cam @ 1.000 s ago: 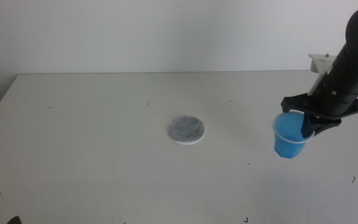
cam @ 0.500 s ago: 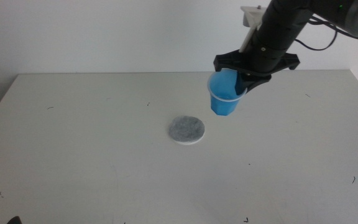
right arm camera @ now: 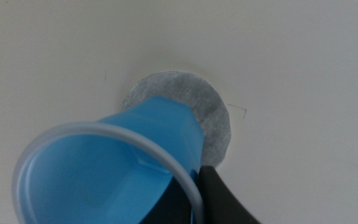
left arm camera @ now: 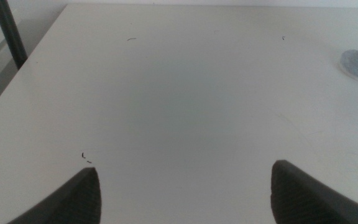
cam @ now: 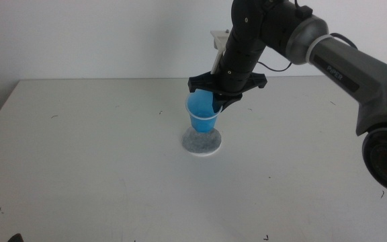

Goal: Place an empty cup on a cup mat.

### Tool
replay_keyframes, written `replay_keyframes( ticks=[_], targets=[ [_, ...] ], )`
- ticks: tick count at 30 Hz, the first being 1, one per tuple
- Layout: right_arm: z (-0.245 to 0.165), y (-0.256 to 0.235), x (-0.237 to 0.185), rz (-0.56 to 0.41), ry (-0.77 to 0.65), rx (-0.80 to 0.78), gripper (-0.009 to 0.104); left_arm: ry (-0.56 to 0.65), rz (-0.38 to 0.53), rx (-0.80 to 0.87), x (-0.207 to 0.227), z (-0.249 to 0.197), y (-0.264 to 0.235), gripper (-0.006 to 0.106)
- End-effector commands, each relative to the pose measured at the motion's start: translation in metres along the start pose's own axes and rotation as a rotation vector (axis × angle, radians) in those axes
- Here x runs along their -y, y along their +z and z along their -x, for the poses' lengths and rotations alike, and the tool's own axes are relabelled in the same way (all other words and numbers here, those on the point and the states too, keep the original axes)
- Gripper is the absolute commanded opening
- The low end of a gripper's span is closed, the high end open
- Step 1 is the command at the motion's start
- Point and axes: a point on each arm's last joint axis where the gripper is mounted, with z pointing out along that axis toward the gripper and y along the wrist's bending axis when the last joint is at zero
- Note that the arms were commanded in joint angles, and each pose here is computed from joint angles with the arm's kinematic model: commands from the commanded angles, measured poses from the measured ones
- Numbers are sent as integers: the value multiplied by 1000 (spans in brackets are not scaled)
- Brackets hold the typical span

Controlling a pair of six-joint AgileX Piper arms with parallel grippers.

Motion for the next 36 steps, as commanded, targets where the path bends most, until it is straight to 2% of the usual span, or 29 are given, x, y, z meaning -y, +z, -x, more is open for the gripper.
replay_keyframes(
  ticks=[1,8,17,20,25,27,28,30,33,36],
  targets=[
    [2,-32,-6,13,-11,31,-1,-11,-11,87,1,8,-2,105],
    [0,-2,-6,20,0,-23,-1,-11,-11,87,1,8,-2,105],
    [0,5,-5,16,-34,-37,-1,-11,-11,87,1,8,-2,105],
    [0,5,-5,17,-38,-34,4,-11,-11,87,1,8,-2,105],
    [0,3,-6,19,-64,-31,28,-11,-11,87,1,8,-2,105],
    [0,2,-6,20,-65,-29,41,-11,-11,87,1,8,-2,105],
    [0,-3,-7,23,-67,-19,52,-11,-11,87,1,8,-2,105],
    [1,-16,-8,27,-70,6,64,-11,-11,87,1,8,-2,105],
    [1,-46,-10,30,-76,57,75,-11,-11,86,1,8,-2,105],
    [-2,-82,-11,27,-93,122,80,-11,-11,86,1,8,-2,105]
  ],
)
